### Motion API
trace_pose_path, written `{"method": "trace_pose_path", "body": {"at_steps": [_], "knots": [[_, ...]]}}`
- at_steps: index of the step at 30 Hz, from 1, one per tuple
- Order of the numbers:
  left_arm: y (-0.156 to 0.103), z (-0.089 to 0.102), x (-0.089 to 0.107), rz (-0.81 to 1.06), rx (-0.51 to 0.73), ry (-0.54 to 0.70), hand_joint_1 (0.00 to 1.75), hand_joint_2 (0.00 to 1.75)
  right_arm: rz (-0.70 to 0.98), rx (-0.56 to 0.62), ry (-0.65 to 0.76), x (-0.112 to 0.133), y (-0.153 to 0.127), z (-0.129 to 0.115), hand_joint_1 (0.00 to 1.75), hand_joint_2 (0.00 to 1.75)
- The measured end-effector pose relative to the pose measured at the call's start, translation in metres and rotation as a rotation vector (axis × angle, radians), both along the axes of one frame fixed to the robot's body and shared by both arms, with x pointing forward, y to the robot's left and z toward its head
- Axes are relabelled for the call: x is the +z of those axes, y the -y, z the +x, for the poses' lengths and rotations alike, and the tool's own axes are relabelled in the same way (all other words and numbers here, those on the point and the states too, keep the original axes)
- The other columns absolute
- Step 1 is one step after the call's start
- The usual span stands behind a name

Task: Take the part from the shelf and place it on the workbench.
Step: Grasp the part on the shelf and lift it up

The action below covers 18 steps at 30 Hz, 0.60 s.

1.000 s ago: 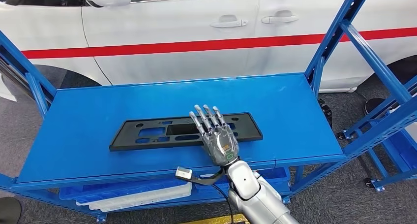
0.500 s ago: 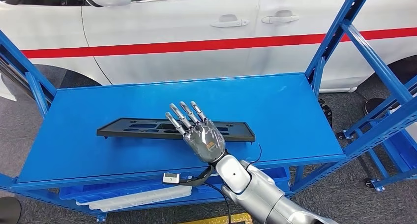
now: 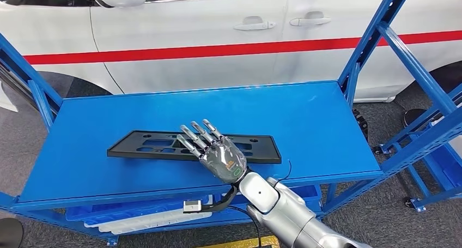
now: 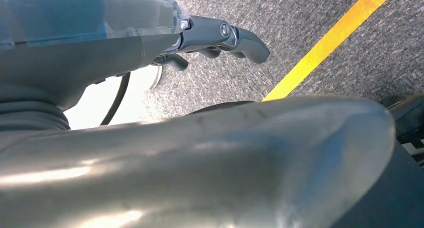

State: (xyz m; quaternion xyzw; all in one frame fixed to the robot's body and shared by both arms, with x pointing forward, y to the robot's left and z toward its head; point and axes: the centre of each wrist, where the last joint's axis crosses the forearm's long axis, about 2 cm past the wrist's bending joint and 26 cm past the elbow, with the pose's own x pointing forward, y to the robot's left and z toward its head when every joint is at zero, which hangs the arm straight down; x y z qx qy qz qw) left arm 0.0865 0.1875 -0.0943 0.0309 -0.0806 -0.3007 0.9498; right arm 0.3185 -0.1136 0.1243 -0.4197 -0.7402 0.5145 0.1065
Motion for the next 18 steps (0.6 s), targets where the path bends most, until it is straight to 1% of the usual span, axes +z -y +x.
{"method": "trace_pose_path", "body": {"at_steps": [13,18], "knots": [[0.0,-0.002,0.0,-0.001,0.013,0.002,0.0,0.0,-0.021,-0.016,-0.079,-0.013,-0.001,0.003,0.0,1.75],[0.0,-0.002,0.0,0.0,0.02,0.002,0.0,0.0,-0.057,-0.035,-0.174,-0.02,-0.002,0.005,0.0,1.75]]}}
